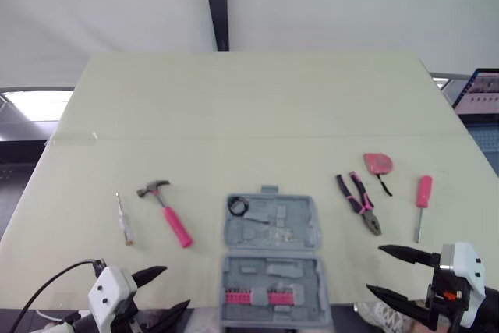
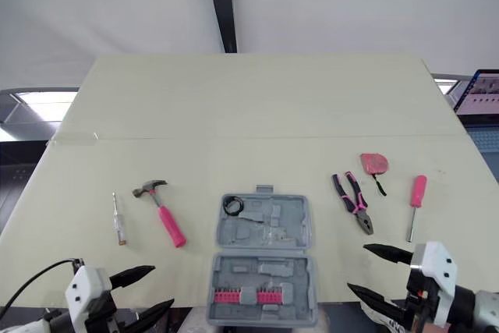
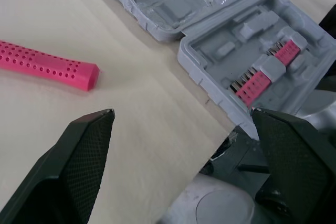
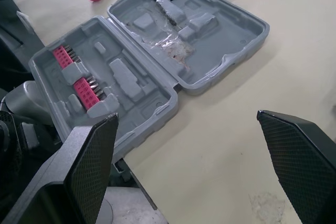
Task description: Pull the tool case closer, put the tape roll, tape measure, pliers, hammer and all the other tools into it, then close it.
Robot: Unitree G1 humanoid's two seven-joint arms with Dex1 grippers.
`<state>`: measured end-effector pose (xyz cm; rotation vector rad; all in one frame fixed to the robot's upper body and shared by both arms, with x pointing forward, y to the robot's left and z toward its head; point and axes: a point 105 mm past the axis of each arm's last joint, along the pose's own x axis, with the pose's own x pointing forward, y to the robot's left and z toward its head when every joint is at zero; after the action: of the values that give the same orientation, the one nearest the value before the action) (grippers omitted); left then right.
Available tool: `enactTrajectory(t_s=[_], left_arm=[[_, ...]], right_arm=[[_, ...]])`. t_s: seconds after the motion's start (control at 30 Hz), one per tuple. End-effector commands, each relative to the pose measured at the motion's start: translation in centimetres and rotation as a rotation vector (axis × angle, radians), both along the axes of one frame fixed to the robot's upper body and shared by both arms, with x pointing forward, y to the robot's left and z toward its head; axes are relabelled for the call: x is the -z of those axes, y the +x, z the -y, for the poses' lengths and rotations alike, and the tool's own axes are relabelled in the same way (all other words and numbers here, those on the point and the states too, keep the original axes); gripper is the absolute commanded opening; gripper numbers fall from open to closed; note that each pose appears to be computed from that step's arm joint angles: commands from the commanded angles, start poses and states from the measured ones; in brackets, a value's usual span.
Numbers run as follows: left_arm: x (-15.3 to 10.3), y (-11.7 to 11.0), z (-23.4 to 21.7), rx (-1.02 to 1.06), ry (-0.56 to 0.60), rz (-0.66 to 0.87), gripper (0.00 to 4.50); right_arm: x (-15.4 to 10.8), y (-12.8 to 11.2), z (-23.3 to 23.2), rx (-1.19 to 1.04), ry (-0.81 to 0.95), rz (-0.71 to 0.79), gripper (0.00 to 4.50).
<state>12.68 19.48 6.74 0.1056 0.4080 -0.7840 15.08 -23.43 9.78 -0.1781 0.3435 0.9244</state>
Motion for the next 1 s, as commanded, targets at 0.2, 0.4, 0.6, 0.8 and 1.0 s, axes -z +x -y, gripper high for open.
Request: enactTrajectory(t_s=[0.2, 0.4, 0.6, 0.8, 1.0], left_arm=[[-3.0, 2.0, 2.6, 0.131, -0.055, 0.154, 4.45], [-6.7, 3.5, 5.5, 0.341, -0.138, 0.314, 4.45], [-7.0, 4.2, 6.4, 0.368, -0.172, 0.336, 4.45], [-6.6, 4.5, 6.9, 0.369, -0.165, 0.333, 4.45], [-6.3, 4.9, 7.2, 0.368, -0.139, 0.345, 4.45]], right_arm=[[-0.4, 0.2, 0.6, 0.027, 0.000, 0.032, 4.50], [-1.3, 2.4, 2.3, 0.204, 0.002, 0.133, 4.50], [-1.7, 4.3, 3.6, 0.364, -0.021, 0.175, 4.50], [-0.9, 8.4, 4.8, 0.550, 0.010, 0.021, 4.50], [-1.2, 13.6, 5.9, 0.680, -0.071, 0.015, 4.50]])
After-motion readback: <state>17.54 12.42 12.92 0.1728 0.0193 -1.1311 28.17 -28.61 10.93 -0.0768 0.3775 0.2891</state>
